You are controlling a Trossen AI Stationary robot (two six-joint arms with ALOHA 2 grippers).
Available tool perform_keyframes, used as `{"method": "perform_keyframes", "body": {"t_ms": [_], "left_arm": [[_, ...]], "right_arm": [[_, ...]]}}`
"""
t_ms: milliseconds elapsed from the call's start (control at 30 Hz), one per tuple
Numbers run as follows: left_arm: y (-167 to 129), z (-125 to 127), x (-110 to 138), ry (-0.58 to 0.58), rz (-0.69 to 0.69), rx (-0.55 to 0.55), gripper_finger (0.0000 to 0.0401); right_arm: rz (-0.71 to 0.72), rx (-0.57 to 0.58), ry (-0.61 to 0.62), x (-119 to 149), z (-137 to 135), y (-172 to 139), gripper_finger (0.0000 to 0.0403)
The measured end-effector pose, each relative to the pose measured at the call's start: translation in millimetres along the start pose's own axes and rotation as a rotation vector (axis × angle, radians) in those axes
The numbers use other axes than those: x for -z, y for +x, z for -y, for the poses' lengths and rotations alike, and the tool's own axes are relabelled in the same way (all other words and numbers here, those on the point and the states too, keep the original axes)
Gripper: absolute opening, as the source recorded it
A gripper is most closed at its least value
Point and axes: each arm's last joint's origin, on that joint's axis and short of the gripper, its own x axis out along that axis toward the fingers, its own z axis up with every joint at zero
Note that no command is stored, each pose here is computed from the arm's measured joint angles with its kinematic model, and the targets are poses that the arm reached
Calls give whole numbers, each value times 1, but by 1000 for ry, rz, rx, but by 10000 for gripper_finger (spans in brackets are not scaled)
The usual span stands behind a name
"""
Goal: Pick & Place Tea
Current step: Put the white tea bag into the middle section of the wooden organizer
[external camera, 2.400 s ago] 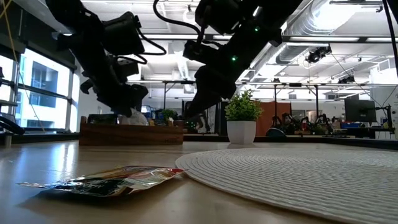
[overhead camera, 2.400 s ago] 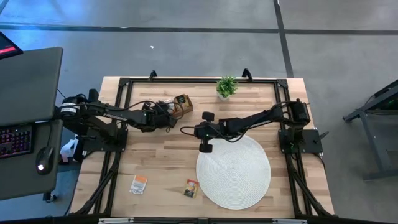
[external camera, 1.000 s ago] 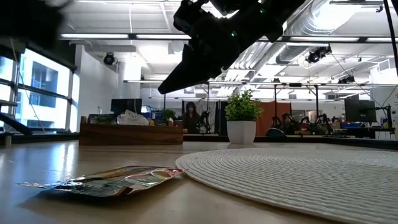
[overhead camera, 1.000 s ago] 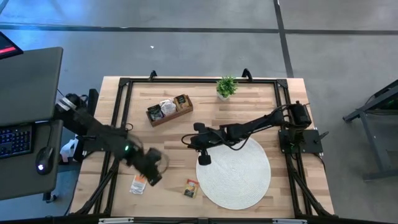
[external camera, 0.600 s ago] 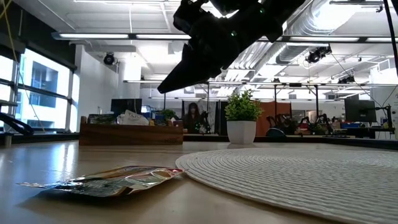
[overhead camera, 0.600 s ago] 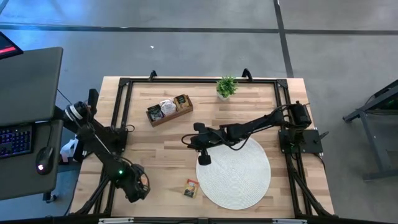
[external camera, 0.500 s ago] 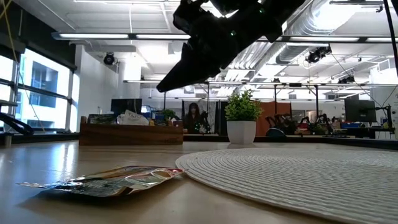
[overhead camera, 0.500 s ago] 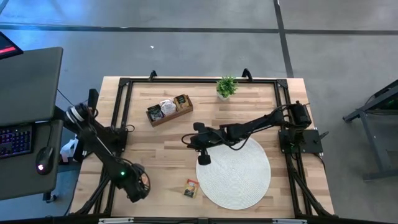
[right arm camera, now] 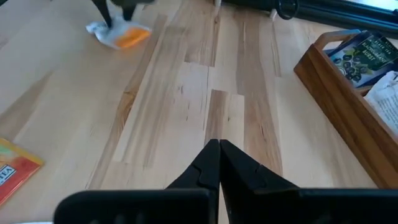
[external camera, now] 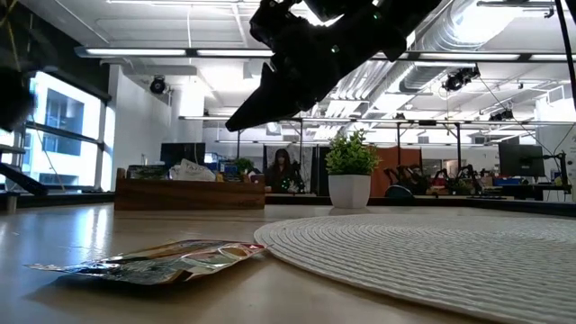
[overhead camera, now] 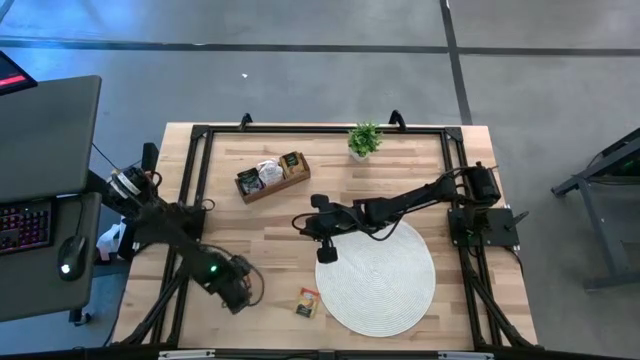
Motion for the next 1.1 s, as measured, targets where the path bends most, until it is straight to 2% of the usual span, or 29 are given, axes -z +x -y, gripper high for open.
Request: {"method": "perform_keyframes", "body": {"t_ms": [67,300,433,533,667,767,867,967,1100], "left_arm": [[-1,-2,-14,72,22,-6,99],[-10,-11,-71,198,113,-22,38],[-25,-11,-99,281,211,-51,18],[-37,-12,-119,338,273,-73,13],[-56,-12,-142,431,363,-102,13],[-69,-12,-155,497,412,-124,12],[-78,-13,-166,527,454,-146,12],[-81,-18,-173,549,461,-157,12],[-82,-23,-178,550,460,-183,12]], "right_arm": [[6,1,0,-1,0,0,4],[11,1,1,-1,0,0,7],[11,0,70,-1,0,0,3],[11,4,138,-1,0,0,2],[9,67,197,0,5,0,6],[8,105,241,1,15,0,8],[17,80,297,2,30,0,7],[21,80,285,2,46,-4,8],[19,139,269,3,60,-6,17]]}}
